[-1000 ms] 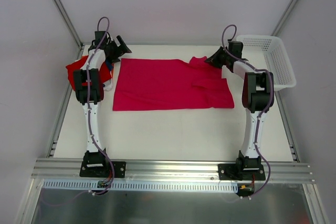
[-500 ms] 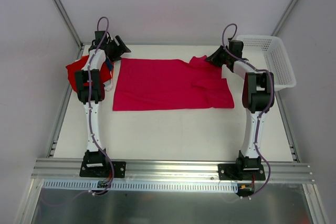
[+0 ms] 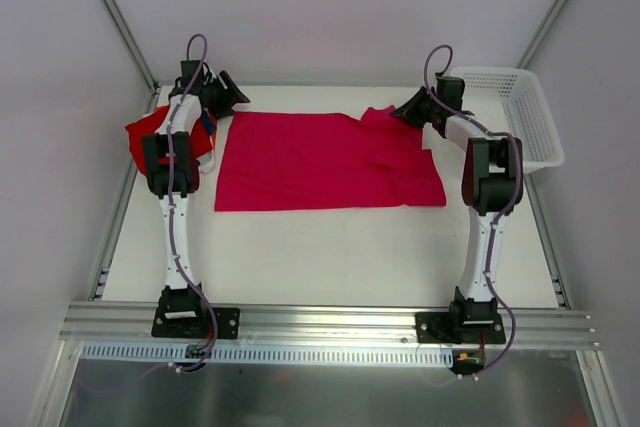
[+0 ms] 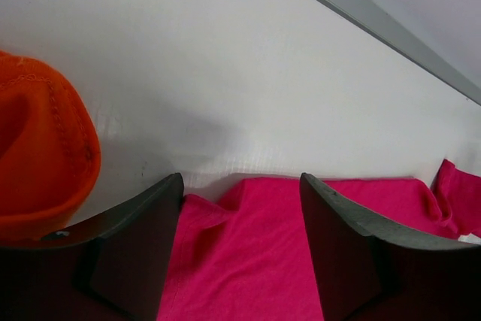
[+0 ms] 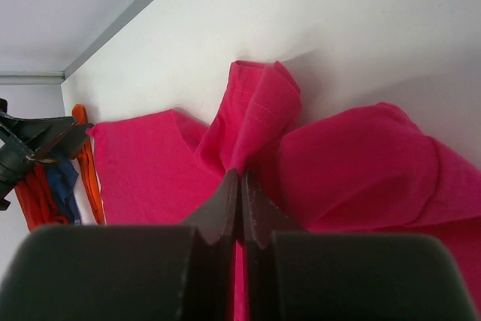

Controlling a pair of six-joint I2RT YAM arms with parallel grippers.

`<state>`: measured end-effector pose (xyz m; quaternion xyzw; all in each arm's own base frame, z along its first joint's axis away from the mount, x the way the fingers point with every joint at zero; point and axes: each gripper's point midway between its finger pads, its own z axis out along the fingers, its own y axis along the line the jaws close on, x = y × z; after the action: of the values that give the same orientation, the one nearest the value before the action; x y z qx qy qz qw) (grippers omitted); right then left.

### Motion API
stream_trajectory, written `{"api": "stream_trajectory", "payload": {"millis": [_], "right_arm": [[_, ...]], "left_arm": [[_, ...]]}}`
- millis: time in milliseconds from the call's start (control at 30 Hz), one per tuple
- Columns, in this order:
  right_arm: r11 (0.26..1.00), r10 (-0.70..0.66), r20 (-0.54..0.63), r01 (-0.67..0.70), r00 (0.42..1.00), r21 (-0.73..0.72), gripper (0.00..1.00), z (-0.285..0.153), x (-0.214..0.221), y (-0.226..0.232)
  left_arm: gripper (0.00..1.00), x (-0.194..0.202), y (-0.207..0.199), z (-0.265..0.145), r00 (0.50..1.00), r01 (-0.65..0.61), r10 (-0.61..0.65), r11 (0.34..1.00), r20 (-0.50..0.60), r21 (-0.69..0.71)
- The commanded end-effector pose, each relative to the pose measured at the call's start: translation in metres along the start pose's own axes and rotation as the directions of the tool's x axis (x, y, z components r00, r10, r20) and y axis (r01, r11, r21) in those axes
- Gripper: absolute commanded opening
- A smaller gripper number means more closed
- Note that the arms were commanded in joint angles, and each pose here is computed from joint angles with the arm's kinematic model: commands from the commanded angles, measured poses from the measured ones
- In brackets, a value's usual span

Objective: Fold and stack the t-shirts
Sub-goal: Grap the side of the flattened tshirt furthest away from the robot with both arms

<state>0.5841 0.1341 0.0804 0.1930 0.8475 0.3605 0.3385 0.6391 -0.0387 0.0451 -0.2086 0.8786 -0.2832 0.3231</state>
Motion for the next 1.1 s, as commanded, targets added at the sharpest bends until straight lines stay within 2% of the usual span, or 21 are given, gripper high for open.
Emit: {"api": "stream_trajectory", "payload": {"millis": [0,133,233,367,400,467,500,633,700,900,1067], "right_arm": [[0.999,-0.018,0.045,0.020,0.999,-0.045,0.00,-0.012,-0.019,0.014],[0.999,-0.011,0.051,0.013,0.999,-0.046,0.00,-0.016,-0.022,0.013],[0.999,-0.009,0.053,0.011,0.999,-0.048,0.00,-0.018,-0.022,0.015],[0.999,-0.006,0.052,0.008,0.999,-0.042,0.00,-0.020,-0.021,0.012],[0.999,-0.005,0.052,0.007,0.999,-0.040,0.00,-0.021,-0.021,0.011],[0.999,-0.004,0.050,0.006,0.999,-0.042,0.00,-0.021,-0.020,0.012],[0.999,-0.003,0.049,0.005,0.999,-0.041,0.00,-0.021,-0.020,0.012],[0.999,-0.006,0.050,0.008,0.999,-0.042,0.00,-0.022,-0.020,0.012],[0.999,-0.004,0.050,0.006,0.999,-0.040,0.00,-0.022,-0.020,0.011],[0.999,-0.004,0.047,0.006,0.999,-0.042,0.00,-0.022,-0.019,0.011],[0.998,-0.014,0.052,0.016,0.999,-0.053,0.00,-0.026,-0.022,0.019]], "left_arm": [[0.66,0.018,0.010,-0.010,0.997,0.048,-0.051,0.998,-0.066,-0.043],[0.79,0.024,0.018,-0.020,0.994,0.060,-0.068,0.993,-0.079,-0.099],[0.81,0.025,0.022,-0.024,0.994,0.060,-0.071,0.991,-0.083,-0.123],[0.66,0.029,0.027,-0.025,0.991,0.067,-0.081,0.988,-0.103,-0.138],[0.54,0.030,0.026,-0.025,0.990,0.070,-0.084,0.989,-0.109,-0.131],[0.43,0.033,0.028,-0.022,0.989,0.076,-0.092,0.988,-0.118,-0.131],[0.33,0.034,0.027,-0.022,0.988,0.079,-0.094,0.989,-0.121,-0.127],[0.17,0.033,0.029,-0.021,0.988,0.085,-0.101,0.987,-0.117,-0.137],[0.00,0.032,0.031,-0.021,0.988,0.087,-0.105,0.985,-0.112,-0.149],[0.00,0.028,0.028,-0.021,0.990,0.082,-0.098,0.985,-0.100,-0.150],[0.00,0.011,0.008,-0.033,0.999,0.008,-0.015,0.990,-0.051,-0.139]]}}
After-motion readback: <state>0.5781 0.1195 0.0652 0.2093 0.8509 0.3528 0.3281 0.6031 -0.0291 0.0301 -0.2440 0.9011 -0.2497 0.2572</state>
